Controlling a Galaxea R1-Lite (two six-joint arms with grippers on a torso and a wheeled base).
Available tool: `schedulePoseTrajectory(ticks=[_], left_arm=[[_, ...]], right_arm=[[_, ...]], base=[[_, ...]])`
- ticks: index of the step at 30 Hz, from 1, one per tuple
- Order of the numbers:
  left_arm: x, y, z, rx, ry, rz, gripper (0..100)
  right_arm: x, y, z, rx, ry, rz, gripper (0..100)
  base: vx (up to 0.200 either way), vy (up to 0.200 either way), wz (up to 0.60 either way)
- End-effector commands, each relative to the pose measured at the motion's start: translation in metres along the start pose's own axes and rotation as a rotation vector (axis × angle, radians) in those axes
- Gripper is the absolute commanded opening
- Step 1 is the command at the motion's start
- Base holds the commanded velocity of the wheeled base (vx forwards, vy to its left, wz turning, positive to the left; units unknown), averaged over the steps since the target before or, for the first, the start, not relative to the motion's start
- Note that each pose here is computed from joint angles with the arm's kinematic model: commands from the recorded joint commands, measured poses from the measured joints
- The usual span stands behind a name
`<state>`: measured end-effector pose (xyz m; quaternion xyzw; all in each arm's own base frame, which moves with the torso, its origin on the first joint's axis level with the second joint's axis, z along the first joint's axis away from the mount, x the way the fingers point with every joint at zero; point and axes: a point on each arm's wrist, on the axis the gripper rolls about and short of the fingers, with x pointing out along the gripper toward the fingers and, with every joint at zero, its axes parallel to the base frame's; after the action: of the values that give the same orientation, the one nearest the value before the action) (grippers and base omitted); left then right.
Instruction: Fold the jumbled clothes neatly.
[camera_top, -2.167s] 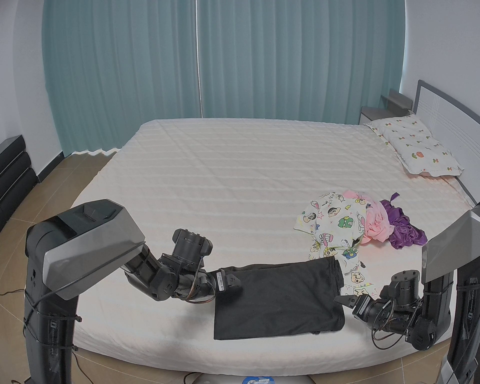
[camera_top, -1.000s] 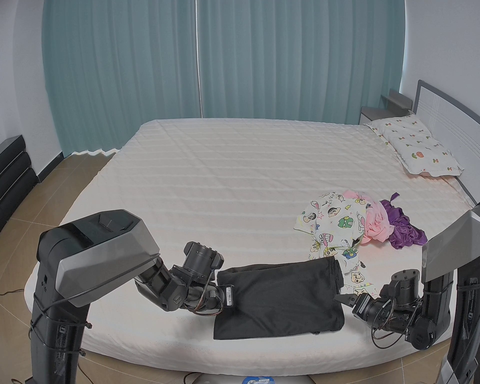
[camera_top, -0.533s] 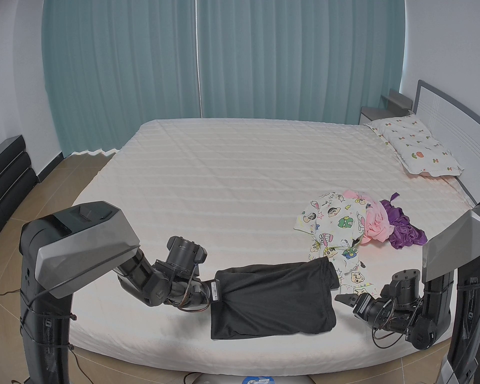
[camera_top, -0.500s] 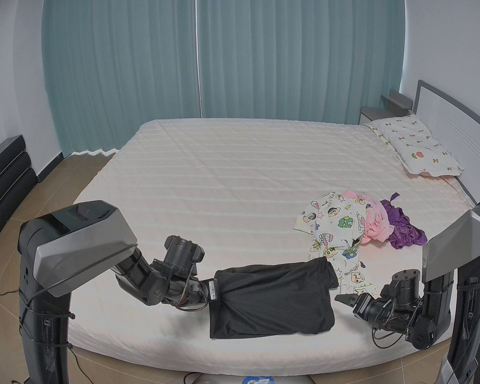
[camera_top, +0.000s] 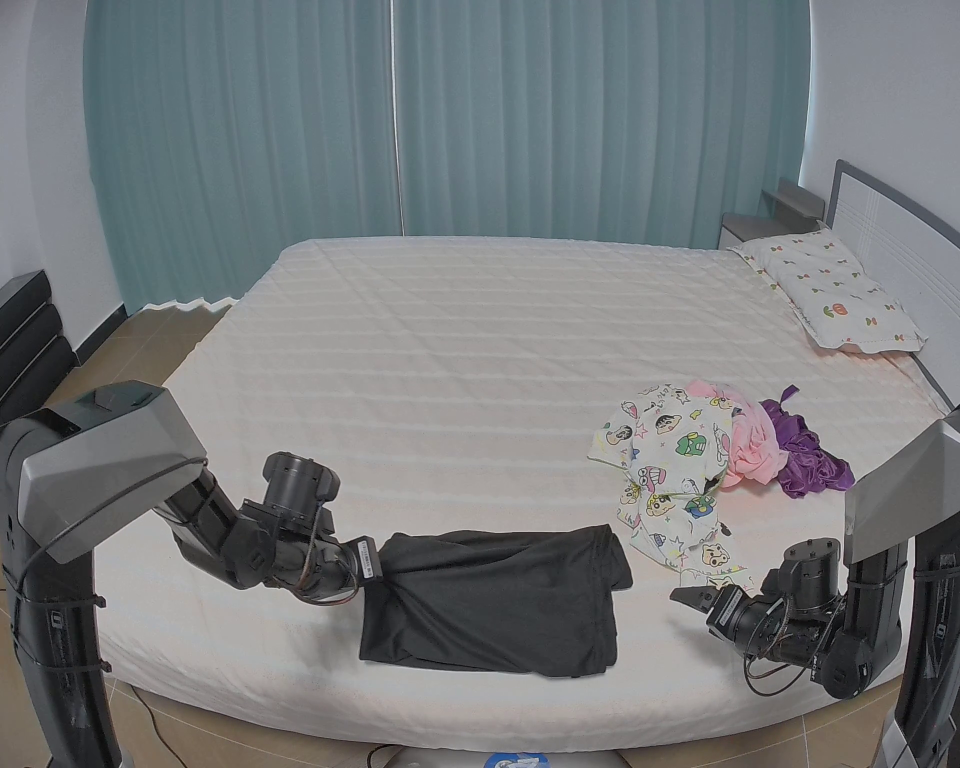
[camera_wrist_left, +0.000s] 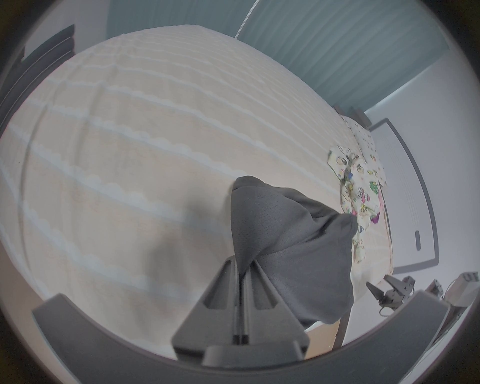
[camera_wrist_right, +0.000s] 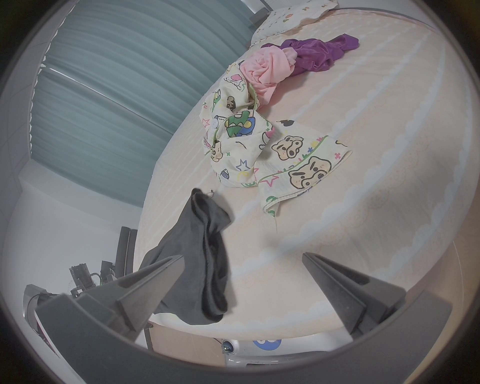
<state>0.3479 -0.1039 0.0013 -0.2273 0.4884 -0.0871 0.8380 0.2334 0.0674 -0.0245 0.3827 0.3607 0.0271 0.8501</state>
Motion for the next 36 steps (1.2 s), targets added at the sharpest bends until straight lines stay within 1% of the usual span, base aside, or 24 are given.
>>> schedulePoseTrajectory(ticks=[1,6,10,11,13,14,15,18,20,21,24,32,36], left_arm=[[-0.015,0.027,0.013,-0.068,-0.032,0.020,0],[-0.029,0.065,0.031,-0.137,-0.076,0.048,0],[-0.040,0.104,0.045,-0.188,-0.118,0.080,0],[-0.041,0.107,0.046,-0.191,-0.121,0.082,0],[-0.047,0.125,0.051,-0.220,-0.143,0.098,0],[-0.048,0.127,0.052,-0.225,-0.148,0.100,0],[-0.050,0.136,0.055,-0.238,-0.158,0.107,0],[-0.054,0.152,0.056,-0.267,-0.168,0.125,0],[-0.055,0.156,0.056,-0.275,-0.170,0.131,0],[-0.056,0.165,0.055,-0.287,-0.172,0.144,0],[-0.059,0.177,0.056,-0.294,-0.180,0.159,0],[-0.065,0.197,0.067,-0.327,-0.228,0.179,0],[-0.064,0.204,0.068,-0.342,-0.230,0.187,0]], right_arm=[[0.000,0.001,0.001,0.001,-0.007,0.009,100],[0.000,0.001,0.001,0.001,-0.007,0.009,100],[0.001,0.000,0.001,0.001,-0.006,0.008,100],[0.001,0.000,0.001,0.001,-0.006,0.008,100],[0.001,0.000,0.001,0.001,-0.006,0.008,100],[0.001,0.000,0.001,0.001,-0.006,0.008,100],[0.001,0.000,0.001,0.001,-0.008,0.007,100],[0.001,0.001,0.001,0.003,-0.010,0.008,100],[0.001,0.001,0.002,0.003,-0.012,0.011,100],[0.001,0.001,0.002,0.003,-0.012,0.011,100],[0.001,0.000,0.003,0.005,-0.016,0.010,100],[0.001,0.000,0.003,0.006,-0.017,0.008,100],[0.001,0.000,0.003,0.006,-0.017,0.008,100]], base=[[0.000,0.000,0.00],[0.000,0.000,0.00],[0.000,0.000,0.00],[0.000,0.000,0.00],[0.000,0.000,0.00],[0.000,0.000,0.00],[0.000,0.000,0.00],[0.000,0.000,0.00],[0.000,0.000,0.00],[0.000,0.000,0.00],[0.000,0.000,0.00],[0.000,0.000,0.00],[0.000,0.000,0.00]])
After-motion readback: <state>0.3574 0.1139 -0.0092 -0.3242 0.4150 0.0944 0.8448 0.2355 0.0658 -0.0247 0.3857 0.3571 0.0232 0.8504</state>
